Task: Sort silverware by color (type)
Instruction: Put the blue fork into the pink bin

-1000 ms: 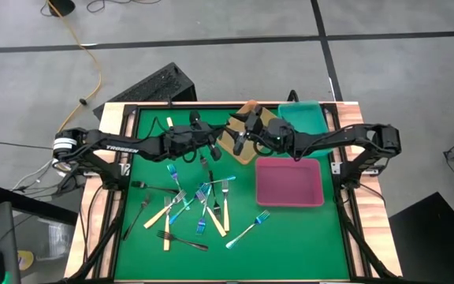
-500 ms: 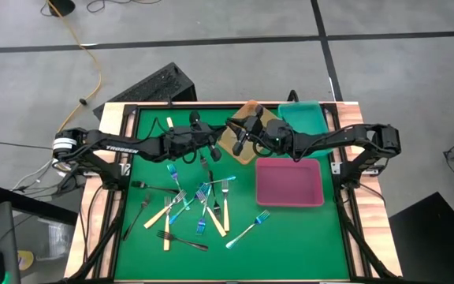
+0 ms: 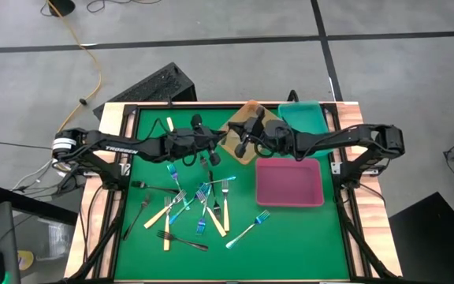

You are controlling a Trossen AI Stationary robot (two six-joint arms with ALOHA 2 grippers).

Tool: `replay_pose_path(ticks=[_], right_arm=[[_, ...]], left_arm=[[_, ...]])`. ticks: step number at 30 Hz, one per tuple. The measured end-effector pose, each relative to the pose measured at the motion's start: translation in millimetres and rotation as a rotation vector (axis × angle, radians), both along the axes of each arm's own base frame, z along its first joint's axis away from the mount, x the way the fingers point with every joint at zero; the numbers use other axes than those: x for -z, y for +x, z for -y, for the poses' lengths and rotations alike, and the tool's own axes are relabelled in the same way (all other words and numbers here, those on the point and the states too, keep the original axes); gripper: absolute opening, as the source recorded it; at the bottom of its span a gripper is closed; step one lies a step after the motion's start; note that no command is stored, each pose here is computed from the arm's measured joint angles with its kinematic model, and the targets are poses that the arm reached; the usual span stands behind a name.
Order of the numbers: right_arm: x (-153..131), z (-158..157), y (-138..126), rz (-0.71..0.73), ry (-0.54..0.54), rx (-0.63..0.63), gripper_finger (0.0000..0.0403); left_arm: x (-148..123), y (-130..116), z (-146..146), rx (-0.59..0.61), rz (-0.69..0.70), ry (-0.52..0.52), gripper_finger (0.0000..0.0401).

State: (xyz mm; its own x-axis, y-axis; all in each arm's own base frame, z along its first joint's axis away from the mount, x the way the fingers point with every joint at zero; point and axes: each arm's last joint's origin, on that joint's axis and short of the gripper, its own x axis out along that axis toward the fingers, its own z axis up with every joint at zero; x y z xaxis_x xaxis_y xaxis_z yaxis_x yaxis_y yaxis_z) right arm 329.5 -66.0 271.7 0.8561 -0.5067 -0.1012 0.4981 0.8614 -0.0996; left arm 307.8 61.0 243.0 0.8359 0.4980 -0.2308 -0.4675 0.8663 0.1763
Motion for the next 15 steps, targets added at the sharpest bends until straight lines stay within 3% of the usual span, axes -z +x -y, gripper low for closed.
replay_pose_path(ticks=[7,15], right_arm=[[-26,7,-23,-0.074,0.015,0.031,0.0023],[-74,13,-61,-0.347,0.11,0.002,0.0023]], left_arm=[[-5,-5,1,-0.01,-0.034,-0.008,0.0086],[-33,-21,3,-0.034,-0.282,-0.081,0.0106]])
